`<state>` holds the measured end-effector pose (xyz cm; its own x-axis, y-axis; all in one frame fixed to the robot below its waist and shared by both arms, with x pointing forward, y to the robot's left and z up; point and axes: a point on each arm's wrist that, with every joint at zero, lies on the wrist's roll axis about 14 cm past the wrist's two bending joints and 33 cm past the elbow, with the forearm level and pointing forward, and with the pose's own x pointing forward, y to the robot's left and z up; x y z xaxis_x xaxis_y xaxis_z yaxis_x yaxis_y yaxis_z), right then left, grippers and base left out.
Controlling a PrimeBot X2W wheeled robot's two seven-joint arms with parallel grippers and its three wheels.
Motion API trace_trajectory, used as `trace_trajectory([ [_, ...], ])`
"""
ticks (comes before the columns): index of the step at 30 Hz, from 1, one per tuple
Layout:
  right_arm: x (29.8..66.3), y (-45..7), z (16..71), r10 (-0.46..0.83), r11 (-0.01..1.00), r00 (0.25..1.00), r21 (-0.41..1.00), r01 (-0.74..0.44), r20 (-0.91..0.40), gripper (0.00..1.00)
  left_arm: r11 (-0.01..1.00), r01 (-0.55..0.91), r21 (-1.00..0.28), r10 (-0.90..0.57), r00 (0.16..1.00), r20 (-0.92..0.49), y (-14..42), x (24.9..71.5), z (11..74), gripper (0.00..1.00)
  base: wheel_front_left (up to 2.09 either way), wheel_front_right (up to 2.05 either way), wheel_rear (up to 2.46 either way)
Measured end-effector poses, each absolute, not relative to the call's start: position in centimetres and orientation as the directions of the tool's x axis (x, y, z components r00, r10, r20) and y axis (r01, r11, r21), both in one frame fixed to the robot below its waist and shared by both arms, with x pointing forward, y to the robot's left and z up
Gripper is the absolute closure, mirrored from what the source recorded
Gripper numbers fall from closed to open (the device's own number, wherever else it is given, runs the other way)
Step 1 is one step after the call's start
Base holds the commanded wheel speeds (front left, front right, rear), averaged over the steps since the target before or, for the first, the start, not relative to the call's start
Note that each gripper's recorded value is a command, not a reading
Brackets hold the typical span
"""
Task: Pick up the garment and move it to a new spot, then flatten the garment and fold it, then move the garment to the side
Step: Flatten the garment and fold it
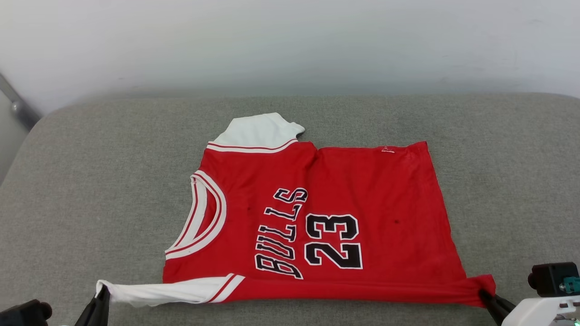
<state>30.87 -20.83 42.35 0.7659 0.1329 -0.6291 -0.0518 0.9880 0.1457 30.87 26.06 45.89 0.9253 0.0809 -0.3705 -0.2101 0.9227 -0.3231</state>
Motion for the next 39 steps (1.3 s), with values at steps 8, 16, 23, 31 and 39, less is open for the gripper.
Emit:
trace_trajectory([
  [8,33.9,-19.7,43.4,0.147,0.987,0.785,0.139,-0.078,-0.602,1.0,0.936,-0.103,-0.338,-0.002,0.955,-0.297,23.2,35.0,47.8,1.0,0.0,0.0,0.0],
  [16,38.6,-18.7,42.0,0.172,0.985,0.762,0.118,-0.126,-0.624,1.0,0.938,-0.022,-0.347,-0.077,0.96,-0.269,21.1,40.2,47.2,1.0,0.0,0.0,0.0],
  [23,40.5,-17.9,39.1,0.188,0.982,0.725,0.125,-0.141,-0.663,0.93,0.937,-0.016,-0.348,-0.121,0.923,-0.366,19.7,41.6,43.2,1.0,0.0,0.0,0.0],
  [31,41.6,-17.3,38.1,0.197,0.98,0.76,0.145,-0.136,-0.62,0.0,0.931,-0.032,-0.365,-0.143,0.885,-0.442,19.3,41.9,40.1,0.0,0.0,0.0,0.0],
  [39,42.3,-17.7,44.1,0.188,0.98,0.928,0.127,-0.155,-0.321,0.0,0.935,-0.034,-0.354,-0.118,0.909,-0.401,20.6,41.9,42.0,0.0,0.0,0.0,0.0],
])
